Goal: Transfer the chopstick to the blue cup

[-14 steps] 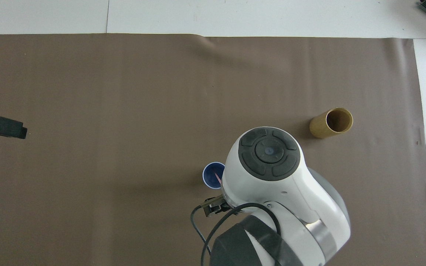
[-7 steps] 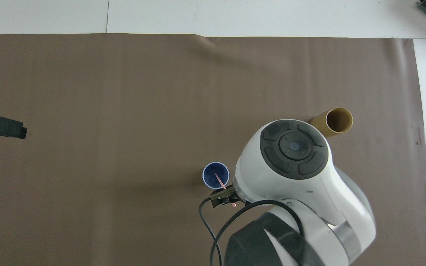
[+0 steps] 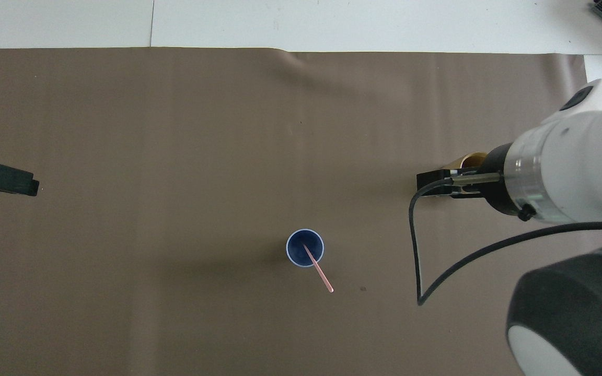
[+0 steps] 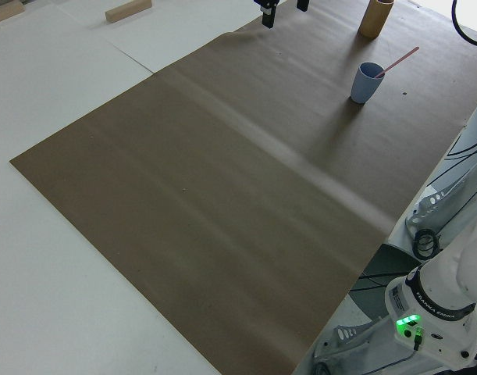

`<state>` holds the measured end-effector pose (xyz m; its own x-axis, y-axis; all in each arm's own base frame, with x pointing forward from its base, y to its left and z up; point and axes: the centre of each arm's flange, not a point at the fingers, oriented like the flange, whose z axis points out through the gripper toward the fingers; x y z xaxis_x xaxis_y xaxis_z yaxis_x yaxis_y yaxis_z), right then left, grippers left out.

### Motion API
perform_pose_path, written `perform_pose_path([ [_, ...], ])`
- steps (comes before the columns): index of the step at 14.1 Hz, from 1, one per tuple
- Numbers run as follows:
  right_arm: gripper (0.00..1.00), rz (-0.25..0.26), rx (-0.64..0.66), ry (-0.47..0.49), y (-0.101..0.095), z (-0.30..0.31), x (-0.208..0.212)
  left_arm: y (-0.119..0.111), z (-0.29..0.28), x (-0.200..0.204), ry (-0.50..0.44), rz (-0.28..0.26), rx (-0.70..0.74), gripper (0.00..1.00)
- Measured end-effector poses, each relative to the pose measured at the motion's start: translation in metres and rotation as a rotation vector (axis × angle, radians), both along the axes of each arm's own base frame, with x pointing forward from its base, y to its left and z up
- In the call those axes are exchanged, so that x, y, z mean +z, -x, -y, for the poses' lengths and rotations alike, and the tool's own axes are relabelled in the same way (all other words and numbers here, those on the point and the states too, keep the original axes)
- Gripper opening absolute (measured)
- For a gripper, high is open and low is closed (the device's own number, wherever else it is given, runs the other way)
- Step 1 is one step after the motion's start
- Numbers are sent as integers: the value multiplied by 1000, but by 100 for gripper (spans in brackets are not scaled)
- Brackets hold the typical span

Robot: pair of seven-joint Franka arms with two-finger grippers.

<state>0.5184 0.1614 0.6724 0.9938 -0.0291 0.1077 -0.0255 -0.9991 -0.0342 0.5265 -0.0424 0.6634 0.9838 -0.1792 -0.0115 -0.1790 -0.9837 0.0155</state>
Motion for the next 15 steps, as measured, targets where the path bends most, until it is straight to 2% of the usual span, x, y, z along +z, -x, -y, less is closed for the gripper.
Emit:
perform_pose_path([
  [5,100,29,-113,-7,-9,60,18,-1,-2,0,0,5,-23,100],
  [7,100,5,-153,0,-6,89,21,-1,-3,0,0,5,-23,100],
  [10,100,-47,-110,18,1,126,17,-1,-5,0,-3,5,-20,100],
  [15,100,-106,-113,28,-6,144,-12,-1,-6,0,-13,5,-19,100],
])
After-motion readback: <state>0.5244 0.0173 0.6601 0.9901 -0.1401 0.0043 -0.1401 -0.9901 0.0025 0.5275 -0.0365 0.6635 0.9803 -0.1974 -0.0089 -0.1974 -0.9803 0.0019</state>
